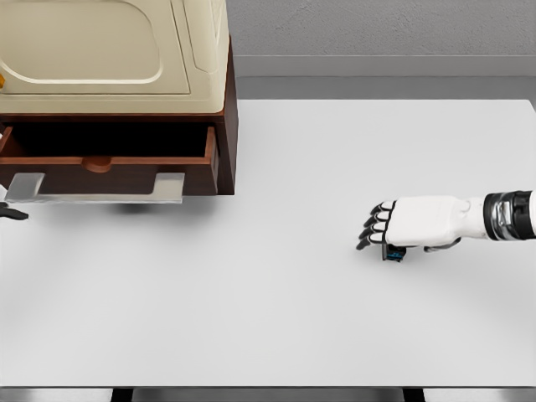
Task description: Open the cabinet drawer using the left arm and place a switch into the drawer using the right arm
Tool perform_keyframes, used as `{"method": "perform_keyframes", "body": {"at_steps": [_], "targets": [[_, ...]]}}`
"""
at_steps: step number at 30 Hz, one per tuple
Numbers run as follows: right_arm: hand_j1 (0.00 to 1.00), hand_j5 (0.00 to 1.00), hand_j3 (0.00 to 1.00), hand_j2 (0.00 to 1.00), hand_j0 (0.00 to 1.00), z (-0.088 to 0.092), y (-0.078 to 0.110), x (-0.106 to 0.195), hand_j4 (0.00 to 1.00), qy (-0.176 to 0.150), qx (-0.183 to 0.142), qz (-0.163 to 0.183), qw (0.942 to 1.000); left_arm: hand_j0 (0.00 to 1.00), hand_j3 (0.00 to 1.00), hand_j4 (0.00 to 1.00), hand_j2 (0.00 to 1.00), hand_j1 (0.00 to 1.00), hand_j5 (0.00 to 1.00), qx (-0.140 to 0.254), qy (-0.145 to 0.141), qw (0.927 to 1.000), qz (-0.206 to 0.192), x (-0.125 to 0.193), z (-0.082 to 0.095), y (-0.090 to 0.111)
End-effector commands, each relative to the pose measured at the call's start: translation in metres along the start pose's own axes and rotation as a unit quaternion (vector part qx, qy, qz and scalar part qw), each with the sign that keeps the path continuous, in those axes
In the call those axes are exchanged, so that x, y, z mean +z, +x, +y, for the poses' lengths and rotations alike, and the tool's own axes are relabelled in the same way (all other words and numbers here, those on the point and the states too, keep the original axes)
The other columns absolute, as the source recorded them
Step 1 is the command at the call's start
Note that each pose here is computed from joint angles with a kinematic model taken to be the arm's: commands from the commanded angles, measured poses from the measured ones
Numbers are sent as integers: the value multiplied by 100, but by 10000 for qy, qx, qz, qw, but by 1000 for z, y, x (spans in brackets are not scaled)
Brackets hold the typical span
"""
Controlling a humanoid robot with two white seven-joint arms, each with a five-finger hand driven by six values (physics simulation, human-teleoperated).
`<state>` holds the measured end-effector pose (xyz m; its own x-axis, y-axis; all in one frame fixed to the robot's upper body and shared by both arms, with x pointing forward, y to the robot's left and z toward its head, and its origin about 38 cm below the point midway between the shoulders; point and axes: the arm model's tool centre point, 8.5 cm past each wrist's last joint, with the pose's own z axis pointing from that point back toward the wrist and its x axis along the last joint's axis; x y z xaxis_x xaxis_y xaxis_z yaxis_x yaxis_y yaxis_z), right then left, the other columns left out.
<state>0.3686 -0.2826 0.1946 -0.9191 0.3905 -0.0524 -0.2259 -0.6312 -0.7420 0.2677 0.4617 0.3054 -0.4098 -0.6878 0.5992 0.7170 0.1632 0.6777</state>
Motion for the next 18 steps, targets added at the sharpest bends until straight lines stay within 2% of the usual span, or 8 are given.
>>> {"method": "perform_keyframes", "body": {"at_steps": [1,4,8,13,18], "targets": [[84,84,84,84,84,0,1,0,84,-1,-22,-11,10000,100,100,100,100,100,100,131,282,9994,-129,5,10,6],[81,81,81,81,81,2,2,-2,81,18,-30,-34,10000,100,100,100,100,100,100,136,673,9969,-376,11,31,19],[81,81,81,81,81,2,2,-2,81,21,-35,-38,10000,100,100,100,100,100,100,-149,1050,9926,-599,21,59,40],[81,81,81,81,81,2,1,-2,81,21,-35,-30,10000,100,100,100,100,100,100,-126,1140,9923,-457,24,67,42],[71,71,71,71,71,2,1,-2,71,17,-40,-33,10000,100,100,100,100,100,100,-119,1137,9924,-456,23,67,42]]}}
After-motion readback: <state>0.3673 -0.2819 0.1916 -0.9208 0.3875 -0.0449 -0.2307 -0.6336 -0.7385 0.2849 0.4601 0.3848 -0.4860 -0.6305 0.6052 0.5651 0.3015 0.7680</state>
